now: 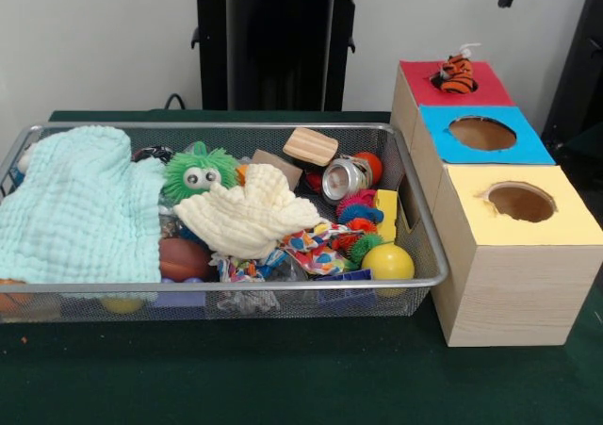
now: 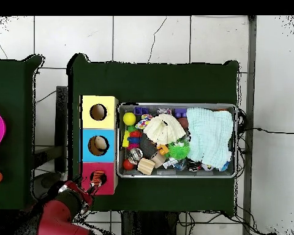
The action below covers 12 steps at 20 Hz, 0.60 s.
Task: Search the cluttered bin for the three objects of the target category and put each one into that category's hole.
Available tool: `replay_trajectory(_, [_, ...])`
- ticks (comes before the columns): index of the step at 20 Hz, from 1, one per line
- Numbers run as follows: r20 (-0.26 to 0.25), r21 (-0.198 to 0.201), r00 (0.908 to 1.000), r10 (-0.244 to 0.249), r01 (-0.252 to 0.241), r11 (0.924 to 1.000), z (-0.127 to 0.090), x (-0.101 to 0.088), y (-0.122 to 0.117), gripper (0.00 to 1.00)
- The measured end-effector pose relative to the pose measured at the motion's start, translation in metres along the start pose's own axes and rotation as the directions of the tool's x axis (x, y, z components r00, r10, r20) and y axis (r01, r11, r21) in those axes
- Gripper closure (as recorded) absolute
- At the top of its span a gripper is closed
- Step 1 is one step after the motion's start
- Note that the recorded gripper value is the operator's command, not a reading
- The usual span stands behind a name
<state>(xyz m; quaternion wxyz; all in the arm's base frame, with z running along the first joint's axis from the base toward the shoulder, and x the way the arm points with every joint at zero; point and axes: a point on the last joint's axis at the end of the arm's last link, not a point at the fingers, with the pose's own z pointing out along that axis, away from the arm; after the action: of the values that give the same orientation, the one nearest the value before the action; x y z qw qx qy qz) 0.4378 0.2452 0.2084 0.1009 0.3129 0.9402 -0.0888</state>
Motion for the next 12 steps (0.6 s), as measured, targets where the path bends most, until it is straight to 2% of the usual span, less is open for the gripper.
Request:
replay_trajectory(6, [-0.005, 0.006, 0.9998, 0.021, -0.021, 0.9998, 0.004, -0.009, -0.004, 0.00])
replay_trajectory(7, [-0.010, 0.012, 0.9991, 0.041, -0.041, 0.9991, 0.009, -0.018, -0.008, 0.00])
replay_trajectory(12, [0.001, 0.009, 0.9971, 0.076, -0.076, 0.9970, 0.020, -0.035, -0.014, 0.00])
